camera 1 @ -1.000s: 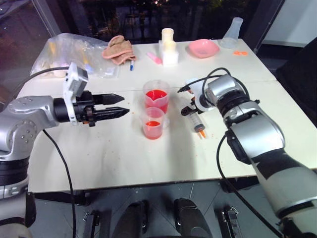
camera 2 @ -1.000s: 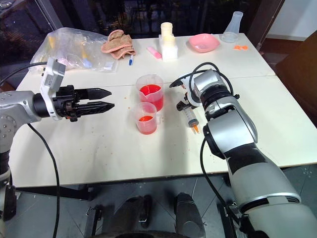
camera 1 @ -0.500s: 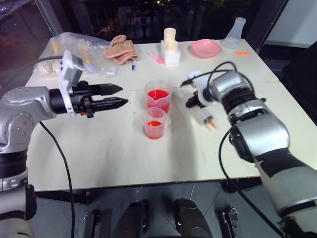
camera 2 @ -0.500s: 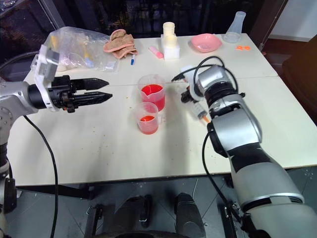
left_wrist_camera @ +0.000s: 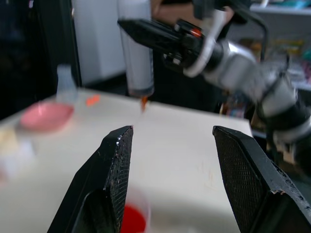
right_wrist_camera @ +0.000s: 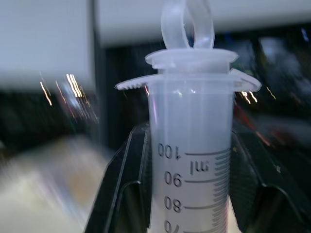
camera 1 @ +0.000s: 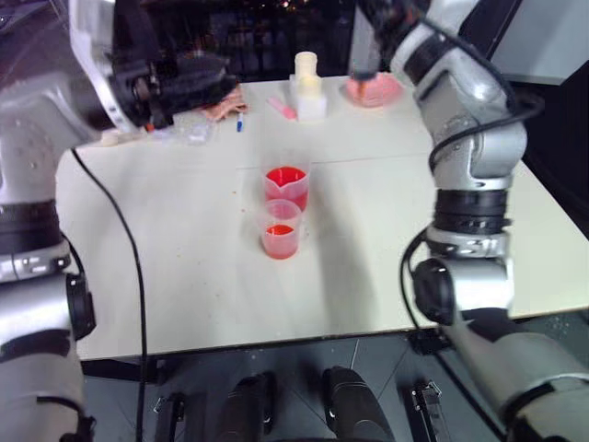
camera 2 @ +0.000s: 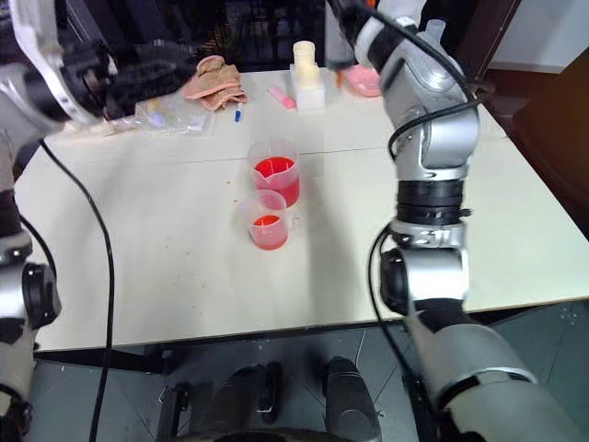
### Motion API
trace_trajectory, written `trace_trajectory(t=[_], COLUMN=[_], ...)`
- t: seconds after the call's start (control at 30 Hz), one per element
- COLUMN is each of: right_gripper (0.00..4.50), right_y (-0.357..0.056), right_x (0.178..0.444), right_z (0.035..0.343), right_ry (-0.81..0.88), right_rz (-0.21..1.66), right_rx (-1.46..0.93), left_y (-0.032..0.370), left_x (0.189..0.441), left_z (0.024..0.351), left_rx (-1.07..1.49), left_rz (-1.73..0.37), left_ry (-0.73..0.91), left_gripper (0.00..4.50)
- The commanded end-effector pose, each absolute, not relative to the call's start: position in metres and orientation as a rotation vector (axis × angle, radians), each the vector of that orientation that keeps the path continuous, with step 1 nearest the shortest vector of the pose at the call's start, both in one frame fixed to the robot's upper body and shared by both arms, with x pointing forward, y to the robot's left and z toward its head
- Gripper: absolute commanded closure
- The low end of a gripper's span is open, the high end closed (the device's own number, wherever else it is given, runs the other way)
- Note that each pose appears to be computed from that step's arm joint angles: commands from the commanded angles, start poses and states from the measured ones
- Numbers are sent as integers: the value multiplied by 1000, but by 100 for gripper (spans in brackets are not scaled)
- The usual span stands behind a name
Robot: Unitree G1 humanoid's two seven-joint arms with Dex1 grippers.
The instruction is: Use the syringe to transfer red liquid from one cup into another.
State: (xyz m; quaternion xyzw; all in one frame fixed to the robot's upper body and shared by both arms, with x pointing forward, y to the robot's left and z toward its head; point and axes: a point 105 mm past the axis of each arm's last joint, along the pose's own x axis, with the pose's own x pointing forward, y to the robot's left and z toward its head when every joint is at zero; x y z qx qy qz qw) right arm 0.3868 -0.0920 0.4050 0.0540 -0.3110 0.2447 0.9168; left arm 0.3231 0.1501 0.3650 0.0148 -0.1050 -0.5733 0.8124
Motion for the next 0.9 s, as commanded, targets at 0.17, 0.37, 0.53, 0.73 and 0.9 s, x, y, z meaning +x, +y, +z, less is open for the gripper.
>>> trace_trajectory(t=[0.17, 0.37, 0.53, 0.73, 0.9], right_gripper=[311, 311, 311, 311, 311], right_y=[-67, -31, -6, 7, 16], right_x=[392, 388, 385, 389, 390], right_z=[372, 332, 305, 275, 261], right_ry=[-649, -632, -616, -586, -574], right_rz=[504, 564, 596, 598, 602], right_rx=[250, 213, 172, 129, 104], left_y=[157, 159, 159, 152, 152], left_x=[323, 323, 328, 338, 345], left_z=[381, 393, 392, 356, 346], left_rx=[80, 104, 125, 280, 322], left_rz=[-1224, -1225, -1225, -1230, -1229], left_ry=[-233, -237, -195, -82, -54], left_gripper=[176, 176, 176, 176, 176])
